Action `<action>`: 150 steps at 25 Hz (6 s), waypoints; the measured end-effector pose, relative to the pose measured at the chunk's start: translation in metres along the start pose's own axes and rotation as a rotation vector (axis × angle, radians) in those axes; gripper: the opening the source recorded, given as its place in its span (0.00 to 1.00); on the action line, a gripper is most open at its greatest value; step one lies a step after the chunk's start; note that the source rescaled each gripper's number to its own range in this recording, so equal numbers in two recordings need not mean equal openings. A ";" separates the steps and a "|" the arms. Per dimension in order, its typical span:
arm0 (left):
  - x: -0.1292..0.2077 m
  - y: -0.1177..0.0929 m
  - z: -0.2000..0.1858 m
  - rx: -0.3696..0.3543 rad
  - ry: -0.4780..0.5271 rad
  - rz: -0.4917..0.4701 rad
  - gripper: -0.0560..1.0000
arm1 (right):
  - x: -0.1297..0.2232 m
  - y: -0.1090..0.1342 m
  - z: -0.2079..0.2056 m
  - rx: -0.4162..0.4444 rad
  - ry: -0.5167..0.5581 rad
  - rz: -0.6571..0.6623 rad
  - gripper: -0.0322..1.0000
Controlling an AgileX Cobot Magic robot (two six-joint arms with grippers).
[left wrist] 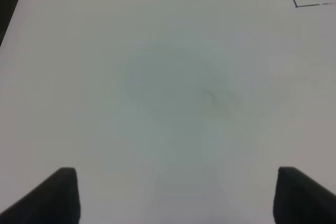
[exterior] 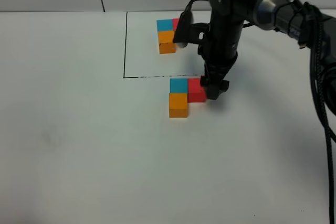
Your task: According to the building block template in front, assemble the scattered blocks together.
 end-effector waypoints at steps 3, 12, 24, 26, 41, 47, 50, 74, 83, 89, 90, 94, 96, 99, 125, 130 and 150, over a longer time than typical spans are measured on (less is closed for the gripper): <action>0.000 0.000 0.000 0.000 0.000 0.000 0.76 | 0.028 -0.022 -0.011 -0.017 -0.046 0.218 0.81; 0.000 0.000 0.000 0.000 0.000 0.000 0.76 | 0.145 -0.056 -0.039 -0.076 -0.122 0.791 0.81; 0.000 0.000 0.000 0.000 0.000 0.000 0.76 | 0.269 0.003 -0.080 0.095 -0.207 1.156 0.81; 0.000 0.000 0.000 0.000 0.000 0.000 0.76 | 0.272 0.022 -0.090 0.113 -0.212 1.159 0.81; 0.000 0.000 0.000 0.000 0.000 0.000 0.76 | 0.276 0.168 -0.167 0.343 -0.380 1.200 0.81; 0.000 0.000 0.000 0.000 0.000 0.000 0.76 | 0.269 0.208 -0.151 0.337 -0.428 1.162 0.81; 0.000 0.000 0.000 0.000 0.000 0.000 0.76 | 0.265 0.221 -0.145 0.324 -0.438 1.132 0.81; 0.000 0.000 0.000 0.000 0.000 0.000 0.76 | 0.264 0.288 -0.165 0.553 -0.730 0.974 0.77; 0.000 0.000 0.000 0.000 0.000 0.000 0.76 | 0.266 0.302 -0.170 0.601 -0.814 0.928 0.75; 0.000 0.000 0.000 0.000 0.000 0.000 0.76 | 0.269 0.306 -0.171 0.620 -0.845 0.923 0.75; 0.000 0.000 0.000 0.000 0.000 0.000 0.76 | 0.269 0.306 -0.171 0.621 -0.844 0.925 0.75; 0.000 0.000 0.000 0.000 0.000 0.000 0.76 | 0.270 0.306 -0.171 0.618 -0.846 0.938 0.75; 0.000 0.000 0.000 0.000 0.000 0.000 0.76 | 0.270 0.306 -0.171 0.619 -0.848 0.951 0.75; 0.000 0.000 0.000 0.000 0.000 0.000 0.76 | 0.273 0.305 -0.171 0.626 -0.848 0.973 0.75; 0.000 0.000 0.000 0.000 0.000 0.000 0.76 | 0.281 0.301 -0.171 0.650 -0.842 1.062 0.74; 0.000 0.000 0.000 0.000 0.000 0.000 0.76 | 0.283 0.301 -0.171 0.656 -0.839 1.075 0.74; 0.000 0.000 0.000 0.000 0.000 0.000 0.76 | 0.283 0.301 -0.171 0.655 -0.839 1.079 0.74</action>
Point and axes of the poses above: a point on each arm's last joint axis where the gripper is mounted, z pointing out along that axis toward the gripper, y along the wrist's bending axis when the last joint is at zero, x = y × z, the point moved 6 cm from there along z, pointing out along that axis toward the gripper
